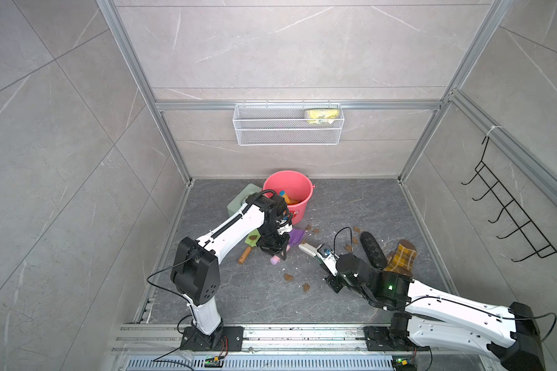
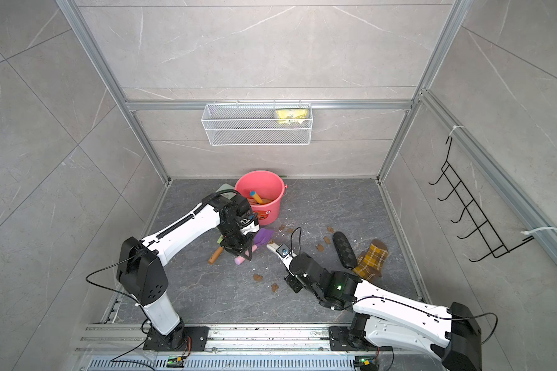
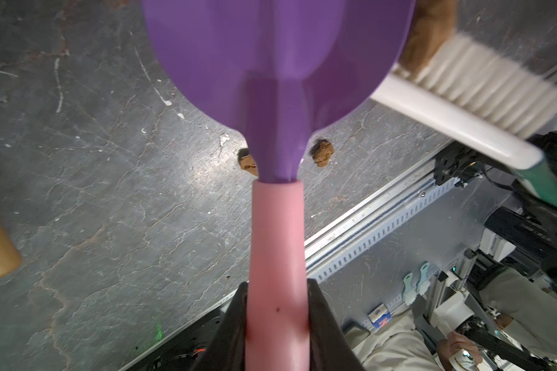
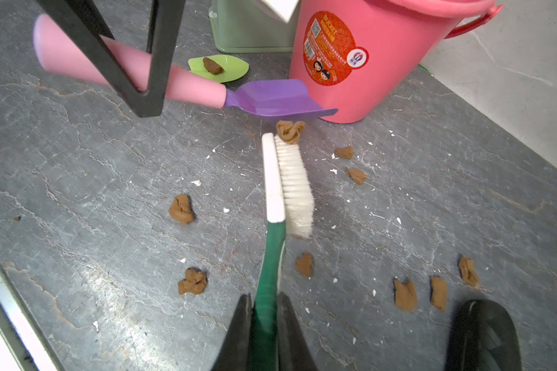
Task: Brush the soil off the hand trowel and place it into the bucket
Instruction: Brush off the soil from the hand trowel.
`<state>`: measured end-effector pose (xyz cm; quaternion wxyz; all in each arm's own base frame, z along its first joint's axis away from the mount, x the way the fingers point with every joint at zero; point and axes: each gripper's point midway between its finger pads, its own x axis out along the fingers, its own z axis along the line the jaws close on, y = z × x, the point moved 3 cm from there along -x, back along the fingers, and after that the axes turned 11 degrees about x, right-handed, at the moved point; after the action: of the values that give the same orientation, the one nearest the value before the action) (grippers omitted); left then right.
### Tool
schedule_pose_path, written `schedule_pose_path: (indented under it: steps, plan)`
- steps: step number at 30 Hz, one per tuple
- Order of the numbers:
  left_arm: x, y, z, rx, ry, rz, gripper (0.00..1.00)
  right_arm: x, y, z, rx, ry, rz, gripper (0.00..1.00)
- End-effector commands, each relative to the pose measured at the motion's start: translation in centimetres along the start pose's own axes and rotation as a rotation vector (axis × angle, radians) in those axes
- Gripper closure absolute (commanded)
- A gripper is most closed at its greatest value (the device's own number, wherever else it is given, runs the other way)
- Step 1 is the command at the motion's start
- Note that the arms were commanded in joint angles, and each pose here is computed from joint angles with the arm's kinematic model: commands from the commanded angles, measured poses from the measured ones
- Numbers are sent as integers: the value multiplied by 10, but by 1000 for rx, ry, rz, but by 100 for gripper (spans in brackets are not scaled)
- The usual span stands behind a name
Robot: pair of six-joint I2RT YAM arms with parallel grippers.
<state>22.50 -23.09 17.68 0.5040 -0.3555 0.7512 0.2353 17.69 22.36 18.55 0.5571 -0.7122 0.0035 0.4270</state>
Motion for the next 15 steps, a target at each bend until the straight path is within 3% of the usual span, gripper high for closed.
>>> schedule_pose_path:
  steps: [1,9,15]
  plan:
    - [-11,1,3,8,-43,3,100,-2,0,-2,32,-1,2,100]
    - [-32,-7,-34,63,134,-138,100,14,9,5,16,-4,66,100]
    - [-9,8,-45,111,116,-26,100,16,0,-3,71,20,45,100]
